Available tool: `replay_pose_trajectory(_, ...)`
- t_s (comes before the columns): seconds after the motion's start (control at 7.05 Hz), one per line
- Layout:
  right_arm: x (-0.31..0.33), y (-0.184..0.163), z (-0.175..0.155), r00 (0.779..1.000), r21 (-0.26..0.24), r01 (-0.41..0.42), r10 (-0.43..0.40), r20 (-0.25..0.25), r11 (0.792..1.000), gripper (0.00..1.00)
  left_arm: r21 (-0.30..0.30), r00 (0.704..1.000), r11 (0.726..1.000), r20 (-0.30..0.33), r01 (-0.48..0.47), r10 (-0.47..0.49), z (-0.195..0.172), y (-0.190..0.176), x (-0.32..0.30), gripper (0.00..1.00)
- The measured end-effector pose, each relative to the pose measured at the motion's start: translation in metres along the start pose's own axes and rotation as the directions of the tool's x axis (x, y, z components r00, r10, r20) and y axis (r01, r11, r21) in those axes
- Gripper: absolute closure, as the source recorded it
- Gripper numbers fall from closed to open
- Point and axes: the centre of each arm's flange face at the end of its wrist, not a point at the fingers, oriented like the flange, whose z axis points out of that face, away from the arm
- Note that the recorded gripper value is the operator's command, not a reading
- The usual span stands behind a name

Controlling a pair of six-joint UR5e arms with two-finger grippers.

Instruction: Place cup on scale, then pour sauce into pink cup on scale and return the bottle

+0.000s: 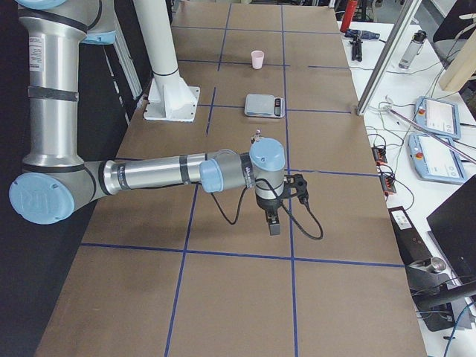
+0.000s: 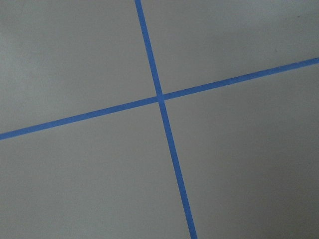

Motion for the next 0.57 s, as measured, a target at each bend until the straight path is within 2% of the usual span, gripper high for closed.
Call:
replay_pose_trajectory(0.14, -0.008, -0.015, -0.009, 1.0, 0.025, 0.016, -0.016, 0.002, 1.0, 0.0, 0.088, 0.996, 0.992, 0.014, -0.087, 0.086, -0.012, -0.024, 0.009, 0.0)
replay_pose_trajectory(0.28, -0.014, -0.022, -0.014, 0.999, 0.035, 0.021, -0.022, 0.024, 0.999, 0.0, 0.156, 0.989, 0.977, 0.026, -0.148, 0.146, -0.024, -0.048, 0.018, 0.0)
replay_pose_trajectory(0.57, -0.028, -0.029, -0.022, 0.994, 0.048, 0.031, -0.036, 0.106, 0.998, 0.0, 0.245, 0.985, 0.954, 0.031, -0.172, 0.17, -0.043, -0.087, 0.035, 0.0)
